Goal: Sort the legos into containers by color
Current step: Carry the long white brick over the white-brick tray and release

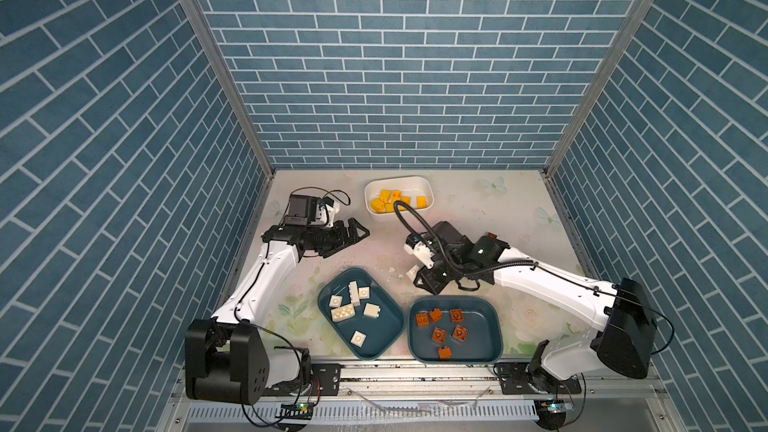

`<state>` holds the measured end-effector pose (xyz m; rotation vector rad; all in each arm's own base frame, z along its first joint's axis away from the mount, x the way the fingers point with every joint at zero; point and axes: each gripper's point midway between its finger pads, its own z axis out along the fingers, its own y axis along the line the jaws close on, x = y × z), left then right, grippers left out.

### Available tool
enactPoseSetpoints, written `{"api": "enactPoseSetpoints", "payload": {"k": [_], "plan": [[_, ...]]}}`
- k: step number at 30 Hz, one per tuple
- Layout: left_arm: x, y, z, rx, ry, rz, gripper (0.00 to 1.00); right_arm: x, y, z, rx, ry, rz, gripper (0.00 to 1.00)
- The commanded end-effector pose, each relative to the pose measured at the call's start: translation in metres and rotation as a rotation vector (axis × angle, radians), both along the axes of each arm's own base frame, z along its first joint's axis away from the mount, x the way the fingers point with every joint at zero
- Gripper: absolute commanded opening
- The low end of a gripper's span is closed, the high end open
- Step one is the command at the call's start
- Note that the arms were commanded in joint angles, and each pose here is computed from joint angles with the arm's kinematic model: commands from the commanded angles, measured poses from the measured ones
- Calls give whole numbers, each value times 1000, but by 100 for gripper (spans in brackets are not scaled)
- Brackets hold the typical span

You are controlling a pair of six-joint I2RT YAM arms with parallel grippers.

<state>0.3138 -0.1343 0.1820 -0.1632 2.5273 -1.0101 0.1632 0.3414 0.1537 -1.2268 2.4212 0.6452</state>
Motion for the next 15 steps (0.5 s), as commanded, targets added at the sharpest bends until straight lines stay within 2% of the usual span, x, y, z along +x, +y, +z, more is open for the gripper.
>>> {"api": "enactPoseSetpoints", "payload": {"k": [1, 5, 9, 12, 15], "plan": [[-5, 5, -5, 21, 25, 29, 100, -28, 48, 2, 68, -24, 129, 22], [-2, 4, -9, 12, 40, 39, 100, -63, 92, -16, 44, -61, 321, 23], [-2, 4, -9, 14, 43, 34, 100, -80, 122, -30, 42, -63, 407, 25], [-2, 4, -8, 8, 40, 38, 99, -82, 135, -39, 35, -82, 431, 36], [-4, 3, -9, 4, 40, 38, 100, -75, 135, -40, 27, -113, 407, 52]]}}
